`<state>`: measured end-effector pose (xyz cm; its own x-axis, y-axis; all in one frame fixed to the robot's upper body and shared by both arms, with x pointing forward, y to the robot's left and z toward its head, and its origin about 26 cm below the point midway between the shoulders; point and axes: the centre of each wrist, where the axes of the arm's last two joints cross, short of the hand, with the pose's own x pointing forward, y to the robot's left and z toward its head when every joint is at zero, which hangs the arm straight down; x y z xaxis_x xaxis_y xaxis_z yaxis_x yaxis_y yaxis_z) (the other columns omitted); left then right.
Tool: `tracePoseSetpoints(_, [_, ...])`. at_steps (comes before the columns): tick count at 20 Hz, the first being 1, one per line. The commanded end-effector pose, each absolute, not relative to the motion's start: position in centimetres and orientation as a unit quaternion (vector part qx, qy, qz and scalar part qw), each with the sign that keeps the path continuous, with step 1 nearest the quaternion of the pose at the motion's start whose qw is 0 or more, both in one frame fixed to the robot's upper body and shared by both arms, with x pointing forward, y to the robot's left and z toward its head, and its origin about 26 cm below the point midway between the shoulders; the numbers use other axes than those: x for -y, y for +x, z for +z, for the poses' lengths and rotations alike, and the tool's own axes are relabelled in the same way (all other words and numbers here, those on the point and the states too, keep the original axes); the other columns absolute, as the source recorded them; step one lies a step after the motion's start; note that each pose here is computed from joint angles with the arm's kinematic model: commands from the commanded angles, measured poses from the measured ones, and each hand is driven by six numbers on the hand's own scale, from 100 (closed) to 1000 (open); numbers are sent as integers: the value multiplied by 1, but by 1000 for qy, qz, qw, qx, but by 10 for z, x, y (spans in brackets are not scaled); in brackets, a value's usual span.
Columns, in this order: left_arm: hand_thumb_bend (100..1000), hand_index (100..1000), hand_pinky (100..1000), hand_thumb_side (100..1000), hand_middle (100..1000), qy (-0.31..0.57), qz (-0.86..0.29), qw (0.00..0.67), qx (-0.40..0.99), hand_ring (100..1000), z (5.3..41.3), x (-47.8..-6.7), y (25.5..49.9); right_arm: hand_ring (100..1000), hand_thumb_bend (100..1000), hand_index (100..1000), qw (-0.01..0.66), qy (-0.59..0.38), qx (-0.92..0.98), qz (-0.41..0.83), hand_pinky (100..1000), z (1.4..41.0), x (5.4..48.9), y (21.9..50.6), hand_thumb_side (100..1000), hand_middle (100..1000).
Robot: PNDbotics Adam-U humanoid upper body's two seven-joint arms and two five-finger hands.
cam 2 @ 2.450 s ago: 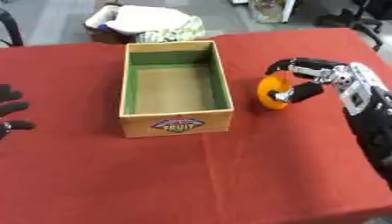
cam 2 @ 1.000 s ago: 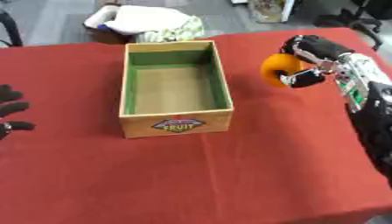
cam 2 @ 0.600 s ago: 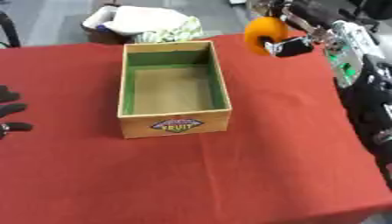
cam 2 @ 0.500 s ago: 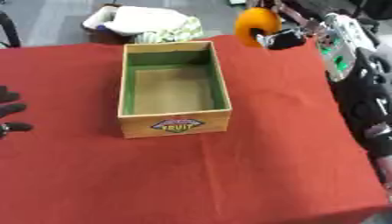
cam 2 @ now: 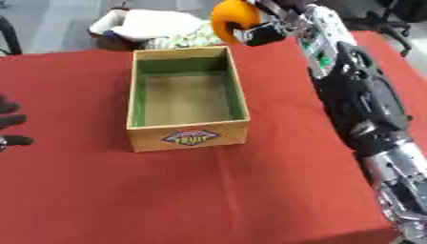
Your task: Pick up objects on the table and place them in the box.
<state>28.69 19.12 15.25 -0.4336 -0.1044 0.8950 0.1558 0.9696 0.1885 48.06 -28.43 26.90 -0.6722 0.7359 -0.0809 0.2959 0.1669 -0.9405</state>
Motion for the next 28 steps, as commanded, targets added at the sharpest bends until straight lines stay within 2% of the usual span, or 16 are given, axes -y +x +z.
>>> tracePoseSetpoints(1, [123,840,618,1000,739,-25,-123,520,845,777,159,-189,284,632,100,173,186,-352,735,548,818,277,268,486,207,547])
tracePoseSetpoints(7, [122,841,618,1000,740,-30,-125,521,844,778,160,-187,284,641,100,193,188,-336,721,576,821,253,241,495,215,563])
tracePoseSetpoints(8, [122,841,618,1000,740,-31,-125,521,844,778,160,-187,284,643,100,202,188,-335,718,580,821,250,239,496,169,566])
tracePoseSetpoints(9, [122,841,618,1000,740,-31,-125,521,844,778,160,-187,284,644,100,203,189,-335,714,585,822,246,237,497,217,568])
tracePoseSetpoints(14, [123,840,618,1000,740,-33,-125,521,844,778,159,-186,284,661,100,259,193,-335,693,609,829,227,230,500,228,589])
tracePoseSetpoints(17, [122,840,618,1000,740,-33,-124,521,844,778,160,-186,284,686,100,325,194,-332,677,627,840,218,228,500,249,621])
tracePoseSetpoints(22, [121,840,618,1000,741,-32,-124,522,844,778,159,-187,284,703,100,357,197,-326,653,654,848,205,225,500,268,644])
tracePoseSetpoints(24, [121,839,619,1000,741,-33,-124,522,843,778,159,-187,284,716,100,394,197,-322,645,665,854,201,225,500,324,663])
tracePoseSetpoints(25, [121,839,619,1000,741,-33,-125,522,843,778,159,-187,284,731,100,456,197,-320,639,671,861,199,225,500,365,682])
tracePoseSetpoints(28, [120,839,620,1000,741,-33,-126,523,842,778,159,-187,284,750,100,522,195,-310,622,691,871,197,226,500,411,710])
